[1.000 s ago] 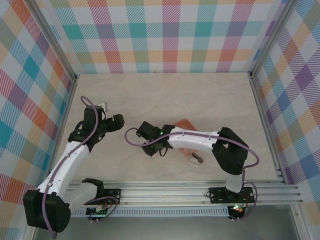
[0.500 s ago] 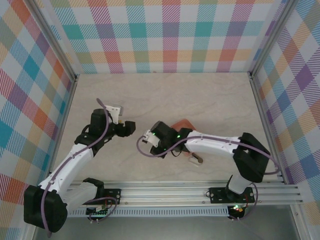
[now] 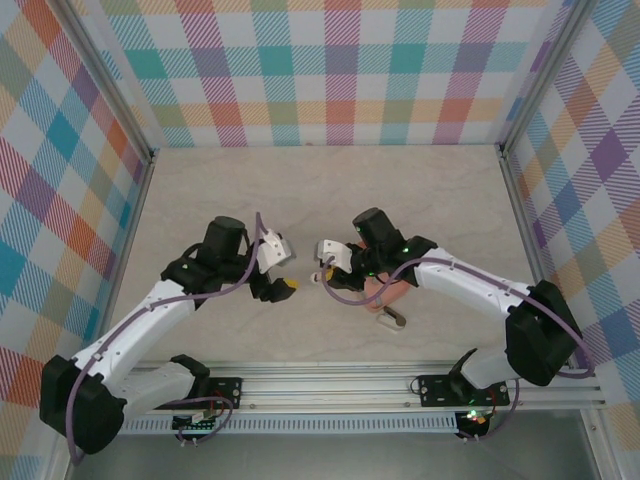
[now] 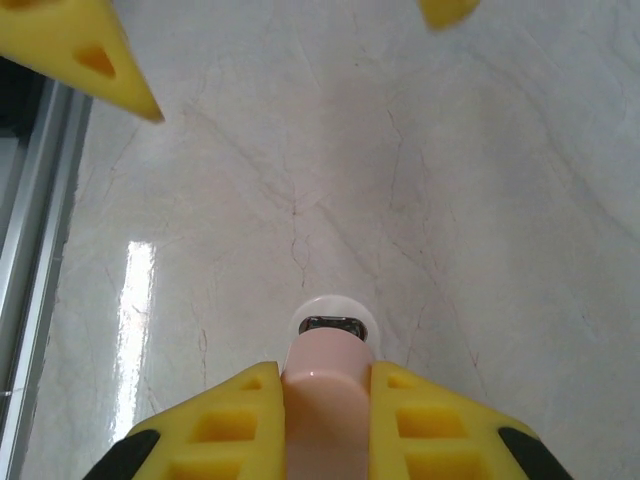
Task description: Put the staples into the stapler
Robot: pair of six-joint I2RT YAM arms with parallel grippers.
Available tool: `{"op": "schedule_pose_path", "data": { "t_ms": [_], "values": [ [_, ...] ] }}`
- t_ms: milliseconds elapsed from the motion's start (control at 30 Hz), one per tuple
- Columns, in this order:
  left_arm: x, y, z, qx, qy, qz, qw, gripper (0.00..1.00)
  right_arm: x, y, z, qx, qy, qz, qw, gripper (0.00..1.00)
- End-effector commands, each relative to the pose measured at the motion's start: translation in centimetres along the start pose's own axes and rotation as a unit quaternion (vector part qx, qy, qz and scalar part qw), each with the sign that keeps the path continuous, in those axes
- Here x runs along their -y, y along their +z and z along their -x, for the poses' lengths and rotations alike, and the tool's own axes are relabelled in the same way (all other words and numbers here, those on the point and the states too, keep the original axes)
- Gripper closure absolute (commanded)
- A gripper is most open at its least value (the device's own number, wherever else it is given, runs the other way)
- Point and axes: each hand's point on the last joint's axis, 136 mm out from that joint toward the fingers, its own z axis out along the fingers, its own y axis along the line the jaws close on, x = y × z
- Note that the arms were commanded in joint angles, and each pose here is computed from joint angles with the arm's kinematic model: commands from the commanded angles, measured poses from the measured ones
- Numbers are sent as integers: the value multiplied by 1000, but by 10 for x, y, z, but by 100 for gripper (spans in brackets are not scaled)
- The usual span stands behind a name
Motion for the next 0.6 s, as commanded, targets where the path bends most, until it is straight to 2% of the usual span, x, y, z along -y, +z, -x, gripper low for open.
{"op": "schedule_pose_path", "data": {
  "t_ms": [0, 400, 567],
  "values": [
    [20, -1, -4, -22, 66, -57, 996, 23, -18, -7, 11, 37, -69, 48, 996, 86],
    [38, 4, -26, -52, 174, -100, 978, 31, -20, -6, 14, 66, -86, 53, 993, 85],
    [42, 8, -37, -64, 191, -113, 973, 32, -24, -8, 20, 83, -92, 67, 990, 86]
  ]
}}
